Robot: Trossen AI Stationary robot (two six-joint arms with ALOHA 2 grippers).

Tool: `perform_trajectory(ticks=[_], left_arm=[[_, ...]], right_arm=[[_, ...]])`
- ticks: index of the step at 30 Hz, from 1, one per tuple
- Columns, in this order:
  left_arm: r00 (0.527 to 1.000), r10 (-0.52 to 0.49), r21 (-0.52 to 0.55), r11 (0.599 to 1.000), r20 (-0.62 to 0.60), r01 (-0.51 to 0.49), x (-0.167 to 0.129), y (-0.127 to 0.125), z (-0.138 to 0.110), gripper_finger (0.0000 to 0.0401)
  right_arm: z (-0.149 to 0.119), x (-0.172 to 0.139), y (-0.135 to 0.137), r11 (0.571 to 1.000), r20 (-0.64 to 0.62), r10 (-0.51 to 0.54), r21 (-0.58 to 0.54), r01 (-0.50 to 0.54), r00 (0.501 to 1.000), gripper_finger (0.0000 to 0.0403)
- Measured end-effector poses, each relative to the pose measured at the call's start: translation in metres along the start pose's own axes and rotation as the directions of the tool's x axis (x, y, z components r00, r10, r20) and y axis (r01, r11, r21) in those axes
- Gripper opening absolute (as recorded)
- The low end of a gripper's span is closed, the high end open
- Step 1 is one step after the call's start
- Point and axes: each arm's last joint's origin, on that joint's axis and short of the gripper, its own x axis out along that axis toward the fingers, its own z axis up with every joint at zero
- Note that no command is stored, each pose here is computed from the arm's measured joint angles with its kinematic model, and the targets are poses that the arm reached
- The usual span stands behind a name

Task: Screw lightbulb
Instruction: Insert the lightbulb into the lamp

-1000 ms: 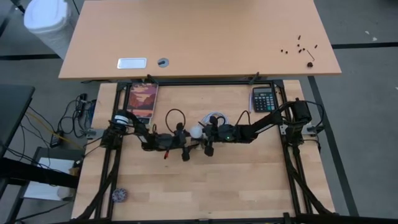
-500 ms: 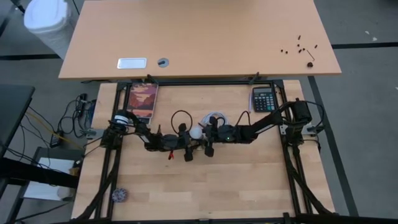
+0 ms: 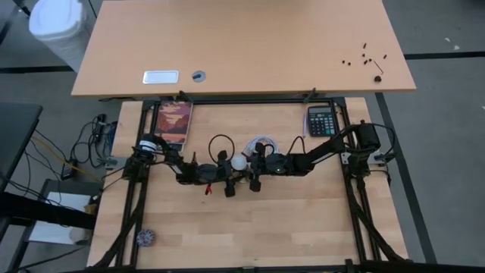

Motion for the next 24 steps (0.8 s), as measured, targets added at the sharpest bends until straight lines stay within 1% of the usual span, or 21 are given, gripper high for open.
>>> perform_trajectory(ticks=[7,15,19,24], left_arm=[[1.000,0.001,-0.001,1.000,-0.005,-0.001,0.000,0.000,0.000,0.0191],[1.000,0.002,0.000,1.000,-0.007,-0.002,0.000,0.000,-0.001,0.0192],[1.000,0.002,-0.023,1.000,-0.017,-0.003,0.000,0.000,-0.001,0.0192],[1.000,0.002,-0.028,1.000,-0.022,-0.003,0.001,0.000,-0.001,0.0193]], right_arm=[[0.000,-0.001,0.000,0.999,-0.006,0.001,-0.048,-0.001,1.000,0.0199],[-0.001,-0.002,0.003,0.998,-0.021,-0.008,-0.055,0.007,1.000,0.0200],[0.001,-0.007,0.005,0.997,-0.066,-0.002,-0.075,-0.003,0.998,0.0197],[0.007,-0.019,0.004,0.993,-0.131,0.009,-0.111,-0.023,0.991,0.0197]])
